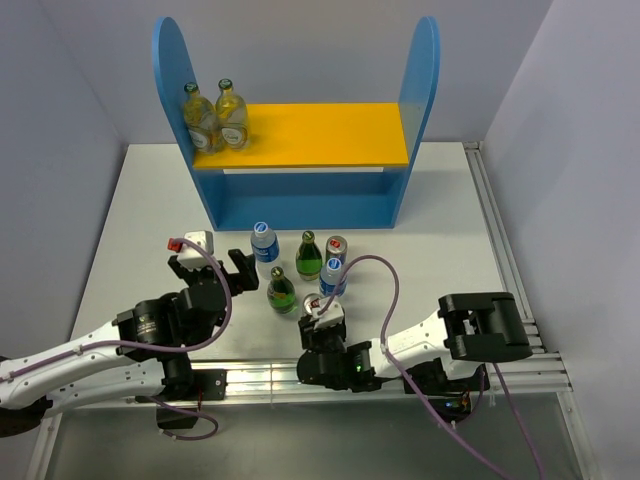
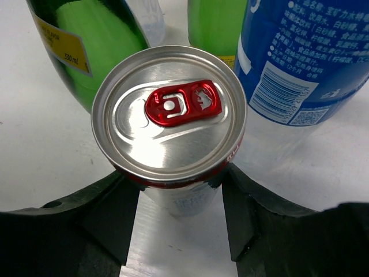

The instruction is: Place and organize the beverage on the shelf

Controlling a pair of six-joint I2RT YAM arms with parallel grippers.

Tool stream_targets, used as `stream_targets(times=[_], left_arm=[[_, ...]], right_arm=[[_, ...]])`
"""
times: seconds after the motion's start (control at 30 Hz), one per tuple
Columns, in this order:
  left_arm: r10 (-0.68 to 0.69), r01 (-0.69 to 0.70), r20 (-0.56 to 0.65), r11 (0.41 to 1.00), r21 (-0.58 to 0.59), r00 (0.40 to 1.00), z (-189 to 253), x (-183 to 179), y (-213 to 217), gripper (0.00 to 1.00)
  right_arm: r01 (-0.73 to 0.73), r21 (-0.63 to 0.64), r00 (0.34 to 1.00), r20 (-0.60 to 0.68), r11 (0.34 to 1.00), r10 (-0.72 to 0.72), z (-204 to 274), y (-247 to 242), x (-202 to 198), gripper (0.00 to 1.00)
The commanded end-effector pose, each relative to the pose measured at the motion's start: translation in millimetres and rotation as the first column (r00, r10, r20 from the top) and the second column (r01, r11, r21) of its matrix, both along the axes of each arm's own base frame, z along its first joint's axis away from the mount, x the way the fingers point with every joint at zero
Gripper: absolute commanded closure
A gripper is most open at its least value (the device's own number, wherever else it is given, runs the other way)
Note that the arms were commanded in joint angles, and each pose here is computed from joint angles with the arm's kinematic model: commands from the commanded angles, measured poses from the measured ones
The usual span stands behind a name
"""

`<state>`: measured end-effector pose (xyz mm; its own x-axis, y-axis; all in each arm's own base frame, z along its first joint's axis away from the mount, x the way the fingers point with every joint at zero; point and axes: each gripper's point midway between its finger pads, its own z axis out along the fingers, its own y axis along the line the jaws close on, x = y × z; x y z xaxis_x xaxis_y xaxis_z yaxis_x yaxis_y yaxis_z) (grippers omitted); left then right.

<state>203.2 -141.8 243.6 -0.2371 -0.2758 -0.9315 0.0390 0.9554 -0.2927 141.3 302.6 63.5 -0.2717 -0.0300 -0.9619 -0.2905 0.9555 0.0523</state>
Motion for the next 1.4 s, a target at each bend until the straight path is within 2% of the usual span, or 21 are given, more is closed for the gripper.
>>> stream_targets(times=[0.0, 0.03, 0.07, 0.1, 0.17, 0.23, 0.27, 0.3, 0.4, 0.43, 0.47, 0.57, 0.6, 0.63, 0.7, 0.87, 0.93, 0.97, 1.1, 1.37], left_arm=[[0.015, -0.014, 0.018, 0.999, -0.037, 1.0, 6.2, 1.3, -0.1, 0.01], [0.014, -0.013, 0.015, 0.999, -0.036, 1.0, 6.2, 1.0, 0.2, 0.01], [0.015, -0.014, 0.011, 0.999, -0.039, 1.0, 8.0, 0.4, 0.8, 0.01], [0.016, -0.015, 0.008, 0.999, -0.036, 1.0, 8.9, 0.2, 1.0, 0.01], [0.019, -0.019, 0.004, 0.998, -0.056, 1.0, 17.5, 0.1, -0.1, 0.01], [0.024, -0.025, -0.011, 0.999, -0.035, 1.0, 18.5, -1.3, 3.3, 0.01], [0.027, -0.027, -0.013, 0.999, -0.042, 1.0, 25.5, -1.1, 2.4, 0.01], [0.027, -0.027, -0.023, 0.999, -0.025, 0.999, 25.6, -2.0, 4.1, 0.01], [0.025, -0.026, -0.031, 0.999, -0.032, 0.999, 40.7, -2.5, 2.8, 0.01], [0.018, -0.018, -0.06, 1.0, 0.008, 0.998, 36.3, -5.2, 4.5, 0.01], [0.017, -0.018, -0.061, 0.999, -0.028, 0.998, 49.3, -6.3, 4.3, 0.01], [0.001, 0.0, -0.071, 1.0, 0.025, 0.997, 52.1, -8.0, 6.9, 0.01], [0.007, -0.005, -0.07, 0.999, 0.041, 0.998, 51.4, -7.7, 8.8, 0.01], [0.014, -0.011, -0.067, 0.999, 0.049, 0.998, 52.1, -7.7, 11.4, 0.01], [0.02, -0.014, -0.074, 0.997, 0.074, 0.997, 49.8, -9.3, 16.8, 0.01], [0.009, -0.003, -0.073, 0.997, 0.08, 0.997, 46.6, -12.8, 24.4, 0.01], [0.005, -0.002, -0.064, 0.998, 0.055, 0.998, 47.5, -14.2, 27.8, 0.01], [0.003, 0.001, -0.067, 0.998, 0.059, 0.998, 42.4, -14.7, 28.2, 0.01], [-0.012, 0.014, -0.057, 0.999, 0.033, 0.998, 41.8, -16.3, 29.5, 0.01], [-0.003, 0.008, -0.074, 0.998, 0.064, 0.997, 35.0, -15.8, 28.4, 0.01]], right_arm=[[0.044, 0.101, 0.997, 0.057, 0.994, -0.05, 37.3, 13.1, 7.9, 0.54], [0.04, 0.063, 0.998, 0.056, 0.997, -0.043, 38.2, 10.5, 7.5, 0.72], [0.04, 0.097, 0.998, 0.05, 0.994, -0.045, 54.6, 17.2, 6.2, 0.86], [0.045, 0.029, 0.997, 0.057, 0.999, -0.047, 55.3, 9.6, 6.0, 0.99], [0.047, 0.066, 0.997, 0.061, 0.997, -0.051, 85.6, 15.7, 1.0, 1.0], [0.046, 0.017, 0.995, 0.089, 0.999, -0.047, 103.7, 8.1, -3.0, 1.0], [0.036, 0.071, 0.996, 0.082, 0.997, -0.041, 128.2, 13.1, -7.9, 1.0], [0.037, 0.029, 0.995, 0.089, 0.999, -0.039, 134.8, 4.9, -7.8, 1.0], [0.032, 0.089, 0.995, 0.087, 0.995, -0.04, 179.9, -2.2, -7.3, 1.0], [0.03, 0.119, 0.995, 0.089, 0.992, -0.041, 197.6, -7.7, -6.0, 1.0], [0.007, 0.115, 0.995, 0.096, 0.993, -0.019, 217.6, -7.0, -6.1, 1.0], [-0.023, 0.139, 0.995, 0.098, 0.99, 0.01, 269.0, -14.2, 6.6, 1.0], [-0.029, 0.17, 0.994, 0.109, 0.985, 0.01, 285.4, -14.0, 13.2, 1.0], [0.0, 0.133, 0.99, 0.139, 0.991, -0.019, 298.3, -27.7, 31.7, 1.0], [-0.02, 0.182, 0.988, 0.157, 0.983, -0.009, 329.7, -31.5, 46.9, 1.0], [0.107, 0.189, 0.966, 0.214, 0.976, -0.148, 381.3, -68.4, 120.4, 1.0], [0.121, 0.162, 0.965, 0.211, 0.979, -0.154, 381.6, -67.0, 143.6, 1.0], [0.172, 0.186, 0.953, 0.218, 0.967, -0.211, 393.0, -84.0, 162.0, 1.0], [0.244, 0.187, 0.936, 0.213, 0.952, -0.282, 396.4, -103.6, 210.3, 1.0], [0.34, 0.119, 0.92, 0.164, 0.933, -0.356, 360.9, -121.2, 300.3, 1.0]])
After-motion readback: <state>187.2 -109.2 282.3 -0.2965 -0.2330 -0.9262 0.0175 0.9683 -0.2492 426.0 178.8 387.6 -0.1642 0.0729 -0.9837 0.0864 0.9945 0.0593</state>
